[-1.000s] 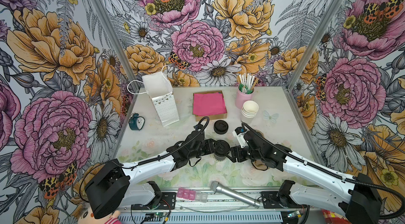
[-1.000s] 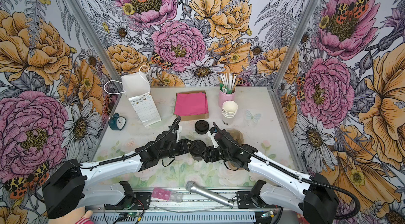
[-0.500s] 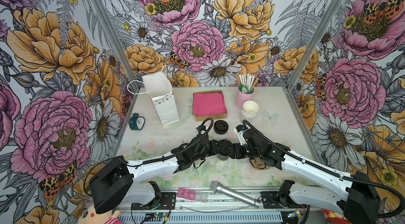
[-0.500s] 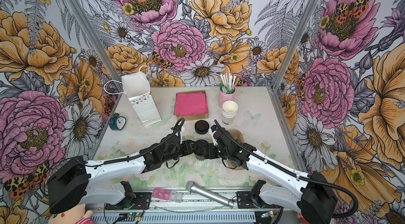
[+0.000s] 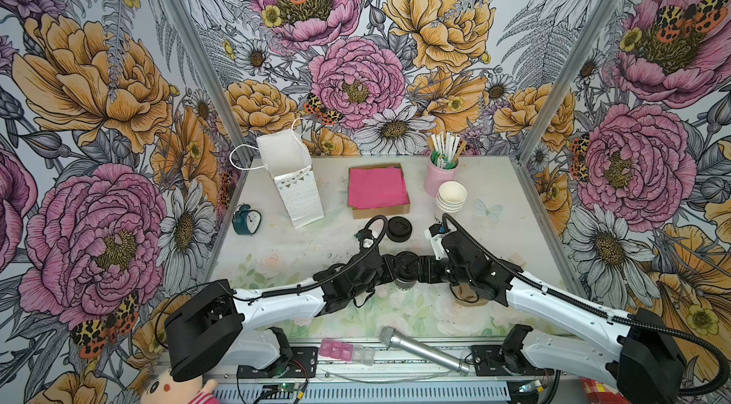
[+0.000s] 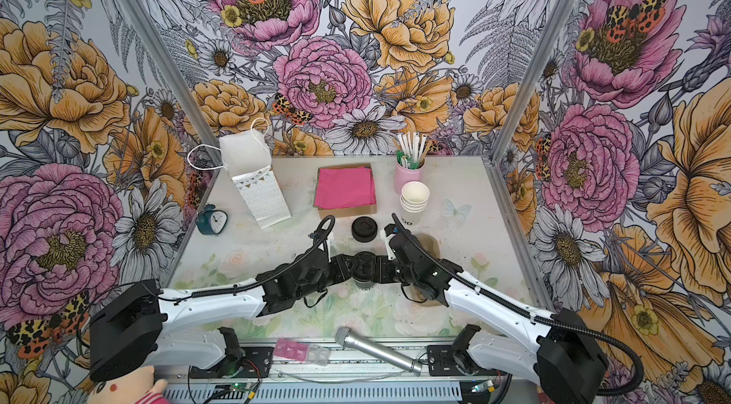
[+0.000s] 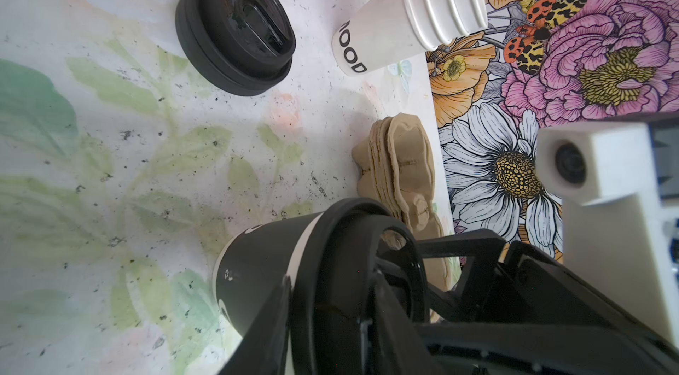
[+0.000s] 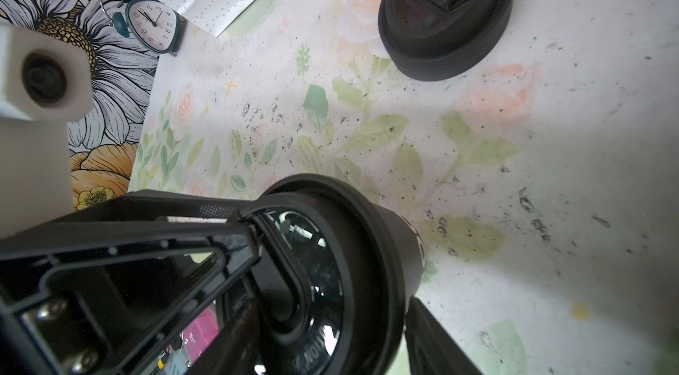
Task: Pack a coffee takeout order
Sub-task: Close the lid on the coffee cup.
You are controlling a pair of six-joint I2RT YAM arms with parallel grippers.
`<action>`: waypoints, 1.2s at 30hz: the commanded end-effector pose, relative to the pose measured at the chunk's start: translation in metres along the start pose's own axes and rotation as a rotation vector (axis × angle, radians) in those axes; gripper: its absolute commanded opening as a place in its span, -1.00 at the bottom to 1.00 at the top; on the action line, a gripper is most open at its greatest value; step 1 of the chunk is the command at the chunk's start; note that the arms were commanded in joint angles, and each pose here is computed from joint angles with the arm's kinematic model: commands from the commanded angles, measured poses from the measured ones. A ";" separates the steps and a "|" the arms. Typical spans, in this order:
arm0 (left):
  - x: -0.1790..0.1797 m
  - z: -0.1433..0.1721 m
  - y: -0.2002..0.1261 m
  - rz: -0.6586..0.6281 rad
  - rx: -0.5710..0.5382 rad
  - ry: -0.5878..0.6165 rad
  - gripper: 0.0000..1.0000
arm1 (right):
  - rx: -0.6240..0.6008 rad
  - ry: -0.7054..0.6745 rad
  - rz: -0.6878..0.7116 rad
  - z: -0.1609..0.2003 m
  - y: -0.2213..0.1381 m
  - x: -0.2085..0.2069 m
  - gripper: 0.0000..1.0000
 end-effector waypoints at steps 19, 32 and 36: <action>0.032 0.041 -0.014 -0.114 0.181 0.052 0.13 | 0.183 0.016 0.197 0.031 0.019 -0.055 0.16; 0.018 -0.018 -0.067 -0.002 0.029 0.100 0.42 | 0.291 -0.217 0.093 0.009 0.041 -0.031 0.09; 0.026 -0.032 -0.078 0.008 0.014 0.086 0.46 | 0.311 -0.307 0.038 -0.001 0.049 -0.019 0.09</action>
Point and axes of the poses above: each gripper's point midway between its finger pads, its own y axis out along the fingers, its own x axis along the line the jaws close on, z = x × y, the point moved 8 cm from there along -y, back along the fingers, and after that the axes turned 8 degrees about y, right-handed, at the moved point
